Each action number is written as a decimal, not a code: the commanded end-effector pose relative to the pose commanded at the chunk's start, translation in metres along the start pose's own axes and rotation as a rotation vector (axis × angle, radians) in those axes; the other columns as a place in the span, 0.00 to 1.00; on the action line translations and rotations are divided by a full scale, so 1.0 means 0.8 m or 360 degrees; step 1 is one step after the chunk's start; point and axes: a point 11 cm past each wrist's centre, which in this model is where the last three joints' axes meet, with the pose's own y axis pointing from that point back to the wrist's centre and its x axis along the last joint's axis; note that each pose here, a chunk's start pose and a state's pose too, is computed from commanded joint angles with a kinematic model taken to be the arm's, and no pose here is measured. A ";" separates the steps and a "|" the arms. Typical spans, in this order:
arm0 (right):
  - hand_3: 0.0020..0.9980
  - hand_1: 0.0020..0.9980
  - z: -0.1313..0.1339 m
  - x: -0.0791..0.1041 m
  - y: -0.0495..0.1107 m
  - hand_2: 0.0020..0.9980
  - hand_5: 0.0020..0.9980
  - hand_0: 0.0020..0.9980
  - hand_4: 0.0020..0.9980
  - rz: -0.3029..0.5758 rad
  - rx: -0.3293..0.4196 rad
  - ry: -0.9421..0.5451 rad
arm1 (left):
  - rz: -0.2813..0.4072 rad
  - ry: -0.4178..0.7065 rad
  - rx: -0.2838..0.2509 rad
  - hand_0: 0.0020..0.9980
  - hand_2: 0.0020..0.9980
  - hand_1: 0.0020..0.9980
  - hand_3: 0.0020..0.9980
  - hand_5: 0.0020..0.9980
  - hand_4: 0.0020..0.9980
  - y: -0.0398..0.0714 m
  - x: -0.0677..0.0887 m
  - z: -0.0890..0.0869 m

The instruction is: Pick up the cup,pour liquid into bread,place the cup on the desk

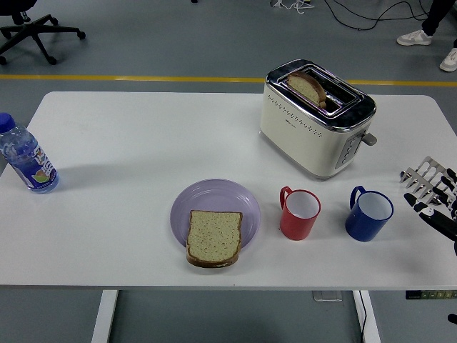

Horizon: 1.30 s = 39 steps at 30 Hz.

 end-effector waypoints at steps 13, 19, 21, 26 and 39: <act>1.00 0.88 0.023 -0.034 0.017 0.96 0.25 0.95 1.00 -0.0091 -0.0040 0.0114 | -0.0001 -0.0001 0.0006 0.68 0.75 0.74 0.64 1.00 0.40 0.000 0.000 -0.003; 1.00 0.88 0.029 -0.051 0.015 0.95 0.25 0.95 1.00 -0.0105 -0.0038 0.0168 | 0.0001 -0.0001 0.0005 0.68 0.75 0.74 0.64 1.00 0.40 0.000 0.001 -0.002; 1.00 0.88 0.030 -0.054 0.013 0.95 0.25 0.95 1.00 -0.0101 -0.0037 0.0171 | 0.0002 -0.0001 0.0004 0.68 0.75 0.74 0.64 1.00 0.40 0.000 0.002 -0.001; 1.00 0.87 0.028 -0.061 0.010 0.95 0.24 0.95 1.00 -0.0119 -0.0028 0.0191 | 0.0002 0.0003 0.0002 0.68 0.75 0.74 0.64 1.00 0.40 0.000 0.002 -0.001; 1.00 0.87 0.028 -0.080 0.005 0.95 0.23 0.95 1.00 -0.0177 -0.0011 0.0231 | 0.0005 0.0002 -0.0002 0.68 0.75 0.74 0.64 1.00 0.40 0.000 0.003 0.001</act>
